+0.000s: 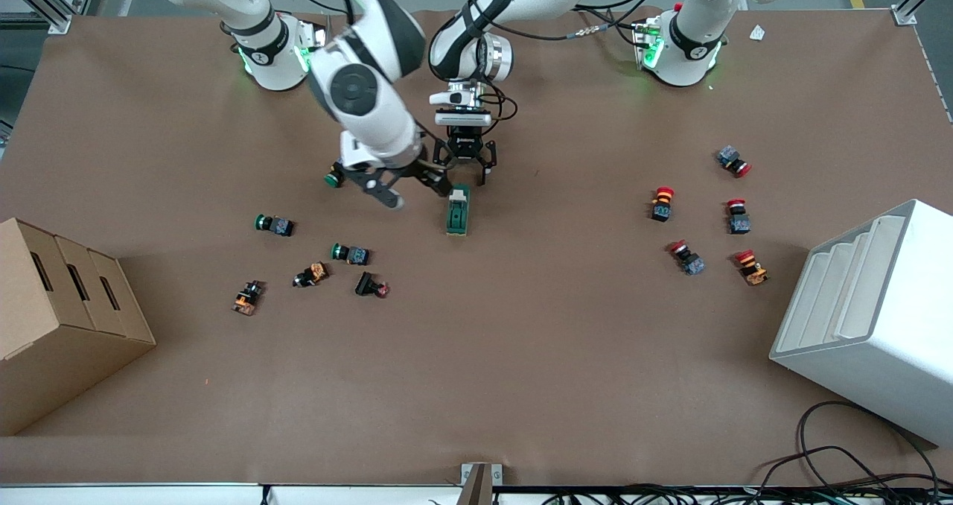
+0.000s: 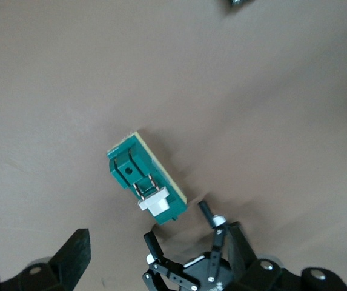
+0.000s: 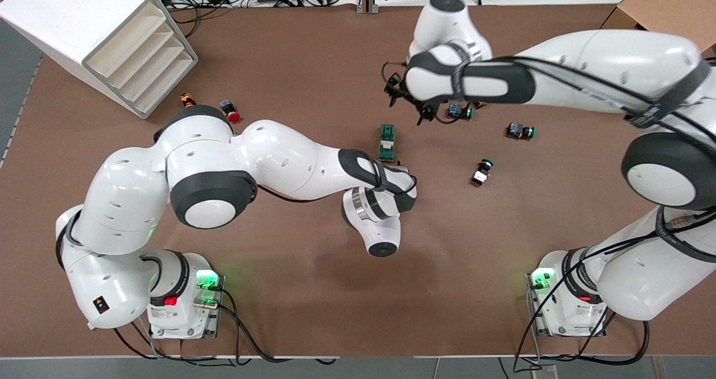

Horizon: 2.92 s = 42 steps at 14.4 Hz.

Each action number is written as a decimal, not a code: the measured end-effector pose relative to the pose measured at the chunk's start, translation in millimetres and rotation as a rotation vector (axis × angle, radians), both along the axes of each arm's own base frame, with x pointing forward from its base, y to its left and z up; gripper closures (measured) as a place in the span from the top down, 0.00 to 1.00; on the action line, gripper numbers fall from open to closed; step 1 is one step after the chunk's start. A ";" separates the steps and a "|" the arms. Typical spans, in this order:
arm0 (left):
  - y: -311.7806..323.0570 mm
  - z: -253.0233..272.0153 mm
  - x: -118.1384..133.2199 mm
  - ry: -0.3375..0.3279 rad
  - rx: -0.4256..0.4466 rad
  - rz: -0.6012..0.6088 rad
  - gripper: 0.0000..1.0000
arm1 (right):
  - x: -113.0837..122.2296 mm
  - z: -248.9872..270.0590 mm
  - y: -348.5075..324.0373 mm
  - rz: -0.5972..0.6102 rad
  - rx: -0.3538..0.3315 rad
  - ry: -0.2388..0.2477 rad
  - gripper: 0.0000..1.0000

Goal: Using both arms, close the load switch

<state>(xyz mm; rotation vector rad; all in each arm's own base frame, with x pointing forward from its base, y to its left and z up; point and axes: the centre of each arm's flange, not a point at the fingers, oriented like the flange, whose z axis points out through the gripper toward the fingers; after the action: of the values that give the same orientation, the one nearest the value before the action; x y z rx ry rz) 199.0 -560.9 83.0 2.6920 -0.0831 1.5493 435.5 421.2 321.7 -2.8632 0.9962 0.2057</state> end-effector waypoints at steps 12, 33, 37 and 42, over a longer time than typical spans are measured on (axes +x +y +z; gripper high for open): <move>-5.3 -4.9 5.3 -0.017 -0.002 0.014 1.00 | -18.8 -90.8 37.9 -0.015 0.000 -0.059 1.00; -4.8 -7.6 4.3 -0.036 -0.015 0.017 1.00 | 9.5 -91.3 54.2 -0.131 0.040 -0.002 1.00; -4.7 -8.2 4.0 -0.039 -0.016 0.016 1.00 | 28.8 -82.9 52.3 -0.134 0.067 -0.037 1.00; -4.7 -8.2 4.0 -0.040 -0.016 0.016 1.00 | 45.8 -88.5 56.4 -0.145 0.080 -0.057 1.00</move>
<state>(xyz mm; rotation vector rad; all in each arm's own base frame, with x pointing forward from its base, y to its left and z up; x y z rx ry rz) 203.0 -565.7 74.8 2.6568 -0.0498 1.6010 481.3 477.6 233.3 -2.6956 1.1512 0.1477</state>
